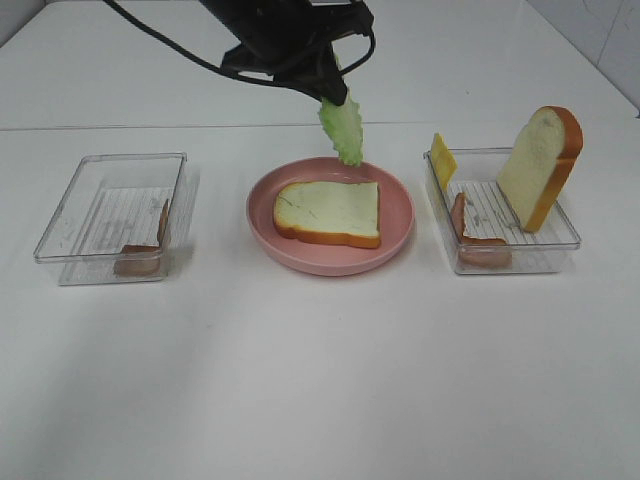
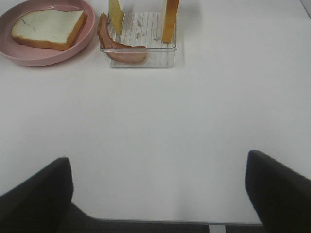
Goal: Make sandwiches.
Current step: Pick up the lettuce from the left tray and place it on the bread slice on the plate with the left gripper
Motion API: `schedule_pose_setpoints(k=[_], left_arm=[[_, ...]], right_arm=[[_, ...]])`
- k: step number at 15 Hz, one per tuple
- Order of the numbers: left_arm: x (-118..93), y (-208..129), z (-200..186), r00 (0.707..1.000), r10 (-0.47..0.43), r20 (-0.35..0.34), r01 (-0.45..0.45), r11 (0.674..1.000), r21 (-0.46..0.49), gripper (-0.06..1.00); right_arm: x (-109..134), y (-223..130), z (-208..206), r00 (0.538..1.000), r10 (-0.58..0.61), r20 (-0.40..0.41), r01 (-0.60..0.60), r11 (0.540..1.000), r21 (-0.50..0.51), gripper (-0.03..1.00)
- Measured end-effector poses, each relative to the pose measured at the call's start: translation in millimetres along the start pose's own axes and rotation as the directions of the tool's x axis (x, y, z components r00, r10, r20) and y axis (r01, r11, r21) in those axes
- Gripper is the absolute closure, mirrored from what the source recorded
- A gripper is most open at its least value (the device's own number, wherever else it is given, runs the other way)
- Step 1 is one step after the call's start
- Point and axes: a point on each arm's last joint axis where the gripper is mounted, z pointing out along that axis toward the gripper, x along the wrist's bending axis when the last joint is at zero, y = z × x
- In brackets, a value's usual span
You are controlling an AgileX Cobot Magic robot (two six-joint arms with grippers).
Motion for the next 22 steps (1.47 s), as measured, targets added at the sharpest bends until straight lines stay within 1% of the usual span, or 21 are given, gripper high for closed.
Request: schedule_pose_setpoints(k=[1, 2, 4, 6, 11, 13, 16, 19, 21, 22], left_arm=[[0.7, -2.8, 10.8, 0.999, -0.005, 0.048, 0.005, 1.000, 0.014, 0.94], [1.2, -4.4, 16.2, 0.997, -0.011, 0.070, 0.009, 1.000, 0.022, 0.94], [4.4, -10.7, 37.3, 0.988, -0.039, 0.150, 0.032, 0.998, 0.047, 0.94], [8.0, -14.5, 49.3, 0.983, -0.047, 0.176, 0.038, 0.998, 0.058, 0.94], [20.7, -23.3, 68.6, 0.986, -0.058, 0.158, 0.042, 0.994, 0.098, 0.94], [26.6, -28.6, 77.6, 0.988, -0.040, 0.146, 0.022, 0.993, 0.120, 0.94], [35.2, -32.3, 81.8, 0.996, 0.022, 0.082, -0.034, 0.990, 0.140, 0.94], [42.3, -32.6, 82.0, 0.996, 0.087, 0.012, -0.088, 0.985, 0.146, 0.94], [45.9, -30.9, 82.1, 0.996, 0.082, -0.030, -0.078, 0.988, 0.131, 0.94], [46.6, -30.3, 82.1, 0.996, 0.078, -0.039, -0.072, 0.989, 0.126, 0.94]], right_arm=[[0.0, 0.0, 0.0, 1.000, 0.000, 0.000, 0.000, 1.000, 0.000, 0.03], [0.0, 0.0, 0.0, 1.000, 0.000, 0.000, 0.000, 1.000, 0.000, 0.03], [0.0, 0.0, 0.0, 1.000, 0.000, 0.000, 0.000, 1.000, 0.000, 0.03], [0.0, 0.0, 0.0, 1.000, 0.000, 0.000, 0.000, 1.000, 0.000, 0.03], [0.0, 0.0, 0.0, 1.000, 0.000, 0.000, 0.000, 1.000, 0.000, 0.03], [0.0, 0.0, 0.0, 1.000, 0.000, 0.000, 0.000, 1.000, 0.000, 0.03], [0.0, 0.0, 0.0, 1.000, 0.000, 0.000, 0.000, 1.000, 0.000, 0.03], [0.0, 0.0, 0.0, 1.000, 0.000, 0.000, 0.000, 1.000, 0.000, 0.03], [0.0, 0.0, 0.0, 1.000, 0.000, 0.000, 0.000, 1.000, 0.000, 0.03], [0.0, 0.0, 0.0, 1.000, 0.000, 0.000, 0.000, 1.000, 0.000, 0.03]])
